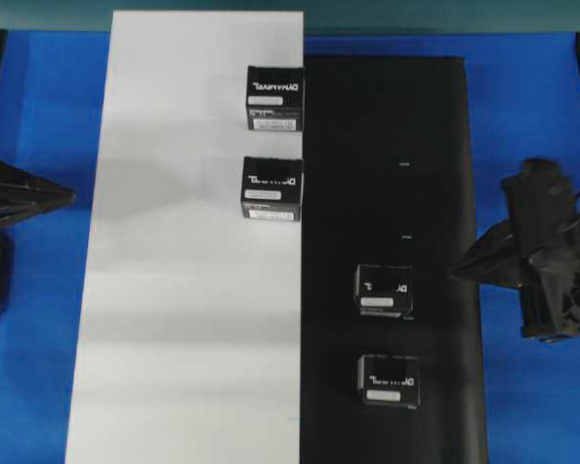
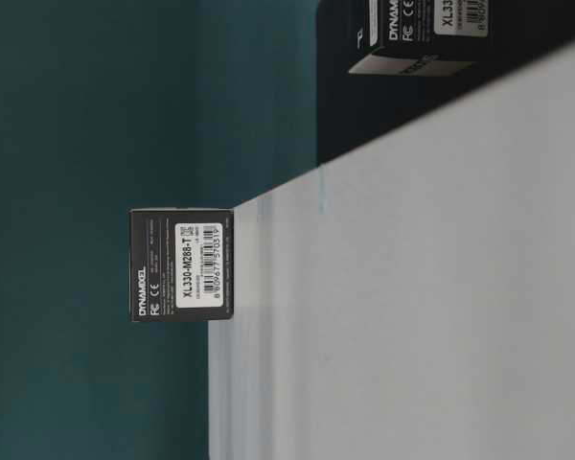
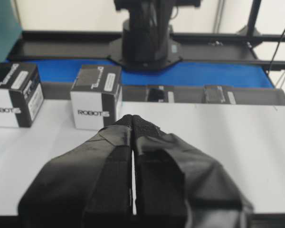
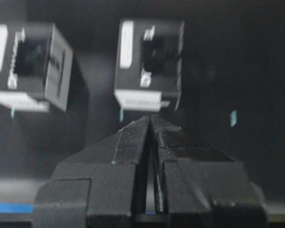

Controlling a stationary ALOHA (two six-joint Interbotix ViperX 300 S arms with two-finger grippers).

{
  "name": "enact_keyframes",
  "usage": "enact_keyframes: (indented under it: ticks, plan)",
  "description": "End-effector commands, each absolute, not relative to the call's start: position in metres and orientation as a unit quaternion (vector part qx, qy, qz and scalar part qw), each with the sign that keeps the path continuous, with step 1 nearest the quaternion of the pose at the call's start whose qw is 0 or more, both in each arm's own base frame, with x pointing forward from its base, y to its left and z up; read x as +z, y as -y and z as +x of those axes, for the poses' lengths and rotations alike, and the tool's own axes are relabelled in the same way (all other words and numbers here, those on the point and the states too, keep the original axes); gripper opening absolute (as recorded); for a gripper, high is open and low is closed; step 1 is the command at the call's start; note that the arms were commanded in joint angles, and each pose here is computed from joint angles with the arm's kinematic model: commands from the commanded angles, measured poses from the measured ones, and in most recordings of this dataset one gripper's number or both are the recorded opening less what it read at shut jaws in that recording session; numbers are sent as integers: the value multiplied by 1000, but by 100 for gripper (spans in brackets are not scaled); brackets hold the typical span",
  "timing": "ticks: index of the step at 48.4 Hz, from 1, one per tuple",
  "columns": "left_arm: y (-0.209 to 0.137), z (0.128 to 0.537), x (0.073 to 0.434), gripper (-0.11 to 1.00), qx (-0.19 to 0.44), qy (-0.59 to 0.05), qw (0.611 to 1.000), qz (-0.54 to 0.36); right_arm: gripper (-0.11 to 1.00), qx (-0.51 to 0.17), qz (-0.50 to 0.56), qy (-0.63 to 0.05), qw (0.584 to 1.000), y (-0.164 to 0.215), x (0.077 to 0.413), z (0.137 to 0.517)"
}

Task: Place the box from the black base onto the white base.
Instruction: 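Move the right gripper over the upper box on the black base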

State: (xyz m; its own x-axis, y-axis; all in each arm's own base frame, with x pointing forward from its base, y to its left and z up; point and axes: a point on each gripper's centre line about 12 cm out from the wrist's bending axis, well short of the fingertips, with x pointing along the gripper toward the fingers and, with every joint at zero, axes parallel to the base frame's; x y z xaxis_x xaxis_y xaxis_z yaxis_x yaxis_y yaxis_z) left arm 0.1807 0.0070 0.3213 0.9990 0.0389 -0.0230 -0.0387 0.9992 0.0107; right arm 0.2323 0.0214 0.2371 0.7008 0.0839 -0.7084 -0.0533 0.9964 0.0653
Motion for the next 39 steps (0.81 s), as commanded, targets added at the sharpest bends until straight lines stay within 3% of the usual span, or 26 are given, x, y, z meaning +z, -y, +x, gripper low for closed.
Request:
enact_keyframes:
  ticks: [1,8,13,15,24,28,39]
  plan:
    - [-7,181,333,-3,20,2,1000,6,7,41,17,-399,916,-24,231,236]
    - [-7,181,333,-3,20,2,1000,6,11,43,15,-413,910,-26,221,238]
    - [-7,182,333,-3,20,1,1000,6,20,40,18,-407,912,-25,218,240]
    - [-8,182,333,-3,21,1,1000,6,28,39,22,-402,914,-25,216,240]
    - [-8,181,333,-3,22,1,1000,5,80,23,57,-384,921,-24,200,240]
    - [-8,181,333,-3,22,1,1000,5,96,19,65,-372,926,-24,197,241]
    - [-8,181,332,-3,22,-2,1000,2,100,17,74,-321,944,-23,190,242]
